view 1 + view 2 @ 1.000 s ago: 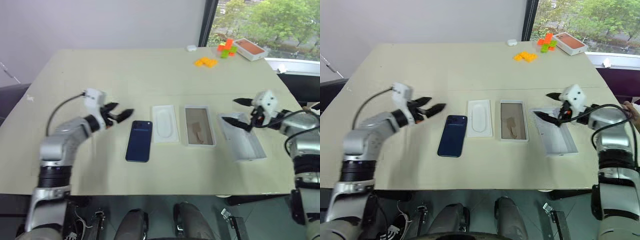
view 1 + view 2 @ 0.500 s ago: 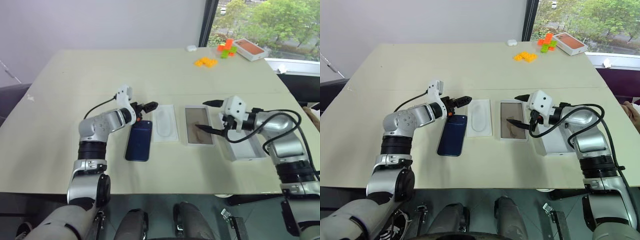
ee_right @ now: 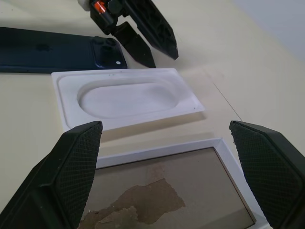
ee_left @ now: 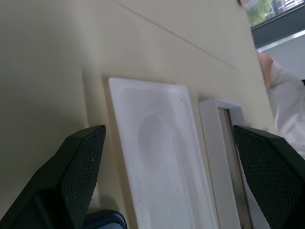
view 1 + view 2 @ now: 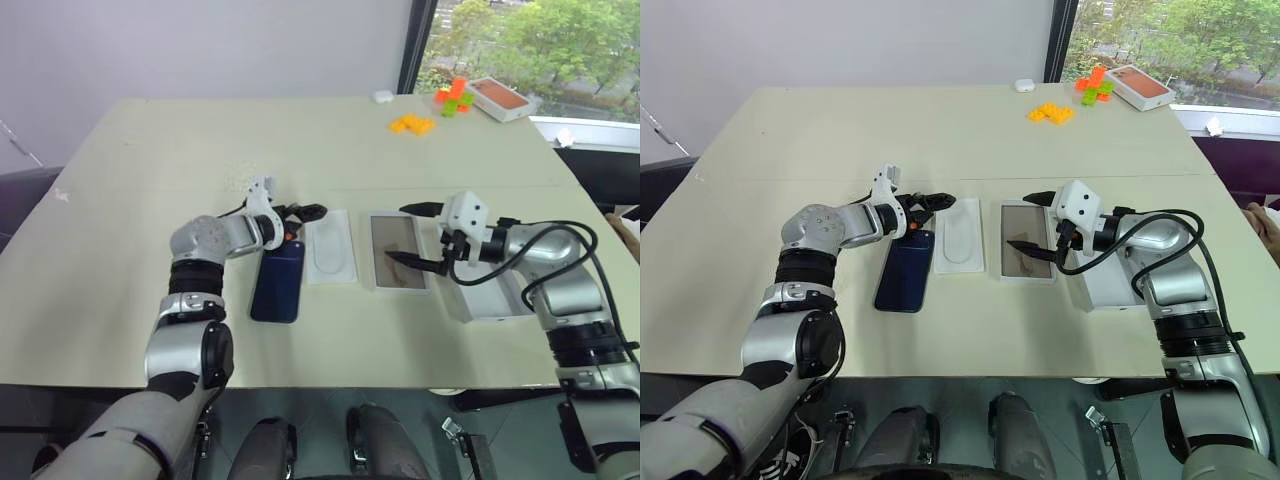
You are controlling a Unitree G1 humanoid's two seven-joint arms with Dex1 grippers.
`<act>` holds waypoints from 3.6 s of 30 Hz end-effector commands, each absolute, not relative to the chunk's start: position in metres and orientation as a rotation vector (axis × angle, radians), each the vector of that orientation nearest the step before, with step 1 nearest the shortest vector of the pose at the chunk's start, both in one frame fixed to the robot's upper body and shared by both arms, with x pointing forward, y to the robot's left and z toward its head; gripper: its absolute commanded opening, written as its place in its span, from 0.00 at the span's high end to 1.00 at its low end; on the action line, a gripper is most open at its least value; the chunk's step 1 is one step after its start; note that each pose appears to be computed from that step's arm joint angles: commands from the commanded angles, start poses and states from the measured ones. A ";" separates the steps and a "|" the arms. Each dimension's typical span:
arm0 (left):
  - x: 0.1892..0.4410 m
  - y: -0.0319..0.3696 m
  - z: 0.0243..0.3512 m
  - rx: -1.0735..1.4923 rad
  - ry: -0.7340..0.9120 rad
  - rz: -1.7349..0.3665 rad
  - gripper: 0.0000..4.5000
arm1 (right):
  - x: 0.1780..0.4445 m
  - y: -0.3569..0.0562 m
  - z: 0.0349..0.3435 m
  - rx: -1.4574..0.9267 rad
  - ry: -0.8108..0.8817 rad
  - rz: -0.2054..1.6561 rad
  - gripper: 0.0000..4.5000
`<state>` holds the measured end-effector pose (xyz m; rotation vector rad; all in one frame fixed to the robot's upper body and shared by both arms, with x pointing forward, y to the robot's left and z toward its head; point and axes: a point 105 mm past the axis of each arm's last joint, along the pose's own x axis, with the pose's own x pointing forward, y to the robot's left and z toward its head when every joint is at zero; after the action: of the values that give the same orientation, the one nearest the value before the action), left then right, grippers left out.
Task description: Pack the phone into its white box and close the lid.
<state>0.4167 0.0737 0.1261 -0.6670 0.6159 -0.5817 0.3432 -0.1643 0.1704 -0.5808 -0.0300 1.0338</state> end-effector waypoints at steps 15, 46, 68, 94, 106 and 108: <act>0.420 0.060 0.128 -0.694 0.636 -0.596 0.63 | 0.342 -0.153 0.187 -0.613 -0.118 1.033 0.00; 0.398 0.011 0.192 -0.933 0.517 -0.665 0.99 | 0.328 -0.212 0.201 -0.403 0.006 1.028 0.00; 0.407 0.009 0.195 -0.818 0.375 -0.621 0.99 | 0.326 -0.198 0.178 -0.424 0.063 1.015 0.00; 0.411 0.114 0.217 -0.777 0.184 -0.480 1.00 | 0.313 -0.164 0.103 -0.669 0.316 1.148 0.99; 0.416 0.111 0.224 -0.797 0.179 -0.491 1.00 | 0.275 -0.075 0.116 -0.564 0.118 1.376 0.99; 0.416 0.109 0.224 -0.792 0.178 -0.497 1.00 | 0.276 -0.072 0.111 -0.584 0.124 1.374 0.99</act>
<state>0.4167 0.1115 0.2052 -0.7942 0.2370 -0.4587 0.2750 -0.0759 0.1047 -0.5498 0.1649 1.3840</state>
